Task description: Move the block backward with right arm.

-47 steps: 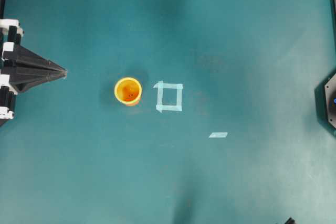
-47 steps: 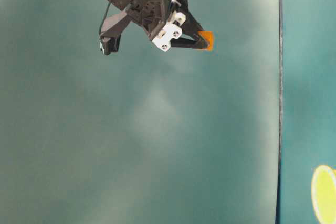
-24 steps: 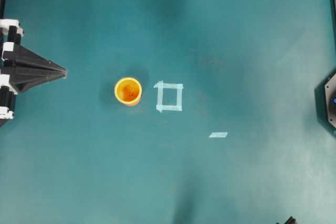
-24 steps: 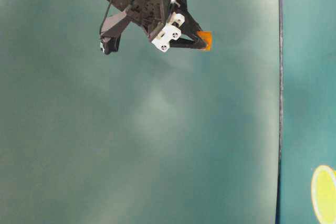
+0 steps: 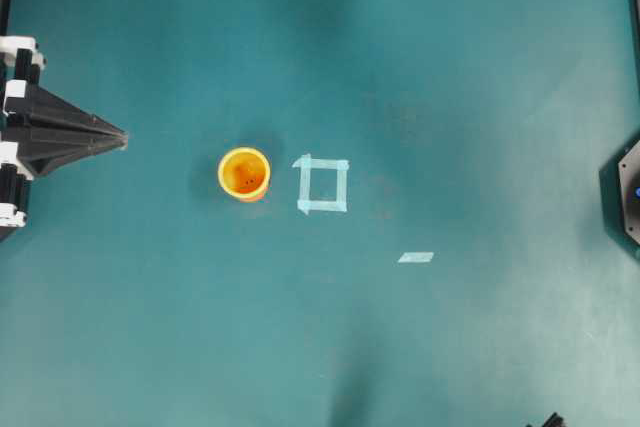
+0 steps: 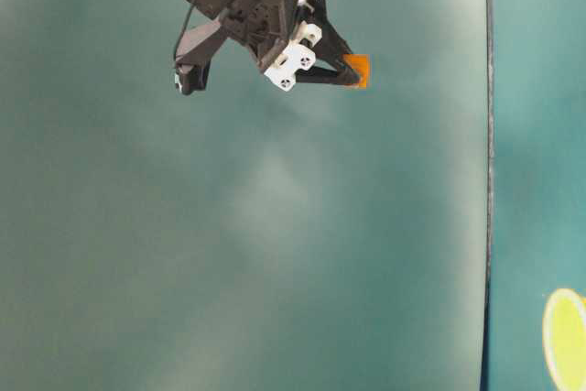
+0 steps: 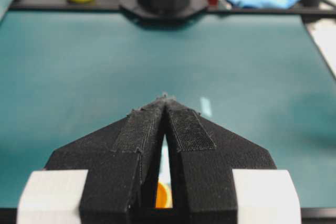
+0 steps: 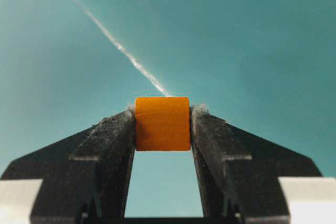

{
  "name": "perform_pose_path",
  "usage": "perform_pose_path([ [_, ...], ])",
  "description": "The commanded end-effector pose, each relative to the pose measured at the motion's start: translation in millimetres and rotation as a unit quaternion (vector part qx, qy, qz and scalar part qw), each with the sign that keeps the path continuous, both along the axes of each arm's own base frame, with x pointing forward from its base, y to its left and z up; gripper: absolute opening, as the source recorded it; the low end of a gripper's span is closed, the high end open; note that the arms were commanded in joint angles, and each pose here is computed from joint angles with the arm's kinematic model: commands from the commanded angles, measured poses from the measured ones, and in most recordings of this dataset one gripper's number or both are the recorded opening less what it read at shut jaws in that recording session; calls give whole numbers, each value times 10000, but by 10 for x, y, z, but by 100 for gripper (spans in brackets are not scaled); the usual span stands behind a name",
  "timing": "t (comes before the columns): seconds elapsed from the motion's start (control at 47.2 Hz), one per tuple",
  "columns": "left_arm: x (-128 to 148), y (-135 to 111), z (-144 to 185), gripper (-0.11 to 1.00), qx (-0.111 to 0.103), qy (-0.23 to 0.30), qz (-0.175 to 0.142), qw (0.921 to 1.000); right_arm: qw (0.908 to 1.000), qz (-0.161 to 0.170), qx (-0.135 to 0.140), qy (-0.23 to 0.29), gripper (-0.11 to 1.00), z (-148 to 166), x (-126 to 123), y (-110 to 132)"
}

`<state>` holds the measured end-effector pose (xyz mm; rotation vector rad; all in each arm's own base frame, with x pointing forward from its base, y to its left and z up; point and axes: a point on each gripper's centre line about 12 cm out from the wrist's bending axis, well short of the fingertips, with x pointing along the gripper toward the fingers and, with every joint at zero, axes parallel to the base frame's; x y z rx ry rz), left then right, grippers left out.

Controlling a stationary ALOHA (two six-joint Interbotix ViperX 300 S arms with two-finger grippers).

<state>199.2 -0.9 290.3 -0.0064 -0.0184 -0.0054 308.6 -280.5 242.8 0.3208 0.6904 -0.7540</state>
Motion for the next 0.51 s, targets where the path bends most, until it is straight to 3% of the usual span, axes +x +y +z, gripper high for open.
perform_pose_path([
  [0.0,20,-1,126,0,15,-161,-1,9999,9997,-6,-168,-189,41,169,25,-31],
  [0.487,20,-1,126,0,15,-161,-1,9999,9997,-6,-168,-189,41,169,25,-31],
])
